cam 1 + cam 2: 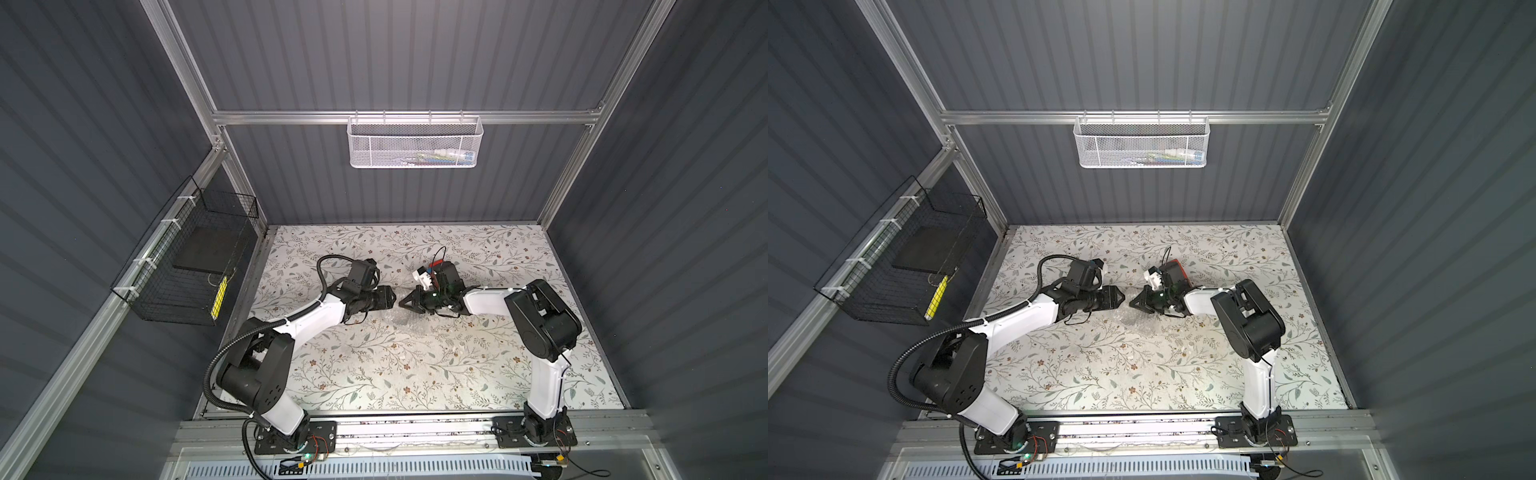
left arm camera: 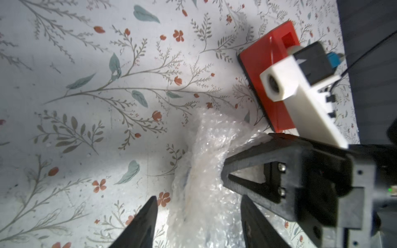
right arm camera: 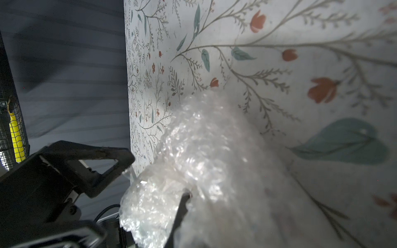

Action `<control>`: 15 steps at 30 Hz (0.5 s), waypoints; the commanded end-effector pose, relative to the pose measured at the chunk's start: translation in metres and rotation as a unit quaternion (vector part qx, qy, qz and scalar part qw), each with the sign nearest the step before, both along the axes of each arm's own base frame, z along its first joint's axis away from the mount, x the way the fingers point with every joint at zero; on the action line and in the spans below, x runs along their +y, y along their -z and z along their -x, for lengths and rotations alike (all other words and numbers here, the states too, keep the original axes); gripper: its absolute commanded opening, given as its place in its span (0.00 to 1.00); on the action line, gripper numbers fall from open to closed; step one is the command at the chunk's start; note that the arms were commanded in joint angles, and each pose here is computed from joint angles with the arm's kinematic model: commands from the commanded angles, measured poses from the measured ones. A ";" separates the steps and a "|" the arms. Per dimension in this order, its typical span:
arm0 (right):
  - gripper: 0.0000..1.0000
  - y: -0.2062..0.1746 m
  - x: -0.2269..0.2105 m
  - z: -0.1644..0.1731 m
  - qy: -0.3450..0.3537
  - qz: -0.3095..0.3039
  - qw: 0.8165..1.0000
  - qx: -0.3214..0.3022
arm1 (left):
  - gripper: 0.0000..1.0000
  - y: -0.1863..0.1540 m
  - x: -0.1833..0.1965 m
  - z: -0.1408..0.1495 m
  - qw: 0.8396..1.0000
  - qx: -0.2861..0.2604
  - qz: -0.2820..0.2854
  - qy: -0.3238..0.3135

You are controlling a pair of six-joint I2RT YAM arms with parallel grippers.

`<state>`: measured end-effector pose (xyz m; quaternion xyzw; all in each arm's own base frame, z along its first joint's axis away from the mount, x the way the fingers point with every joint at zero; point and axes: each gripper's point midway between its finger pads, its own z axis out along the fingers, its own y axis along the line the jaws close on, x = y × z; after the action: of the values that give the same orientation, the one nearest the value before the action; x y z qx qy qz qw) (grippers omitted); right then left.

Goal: Wrap bowls in bubble wrap
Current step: Stick the tape on the bubble wrap.

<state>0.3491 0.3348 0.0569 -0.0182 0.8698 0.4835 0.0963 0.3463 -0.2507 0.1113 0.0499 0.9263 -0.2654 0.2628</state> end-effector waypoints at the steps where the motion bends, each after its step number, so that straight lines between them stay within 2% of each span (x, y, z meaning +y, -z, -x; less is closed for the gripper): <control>1: 0.00 0.041 -0.013 0.015 0.009 0.046 0.998 0.049 | 0.62 -0.006 0.000 0.001 1.000 -0.021 0.003 0.008; 15: 0.00 0.041 -0.013 0.014 0.011 0.047 0.998 0.047 | 0.65 0.003 -0.017 -0.010 0.999 -0.030 0.020 0.036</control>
<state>0.3492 0.3348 0.0565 -0.0181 0.8701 0.4831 0.0963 0.3540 -0.2612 0.1134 0.0676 0.9124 -0.2875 0.2832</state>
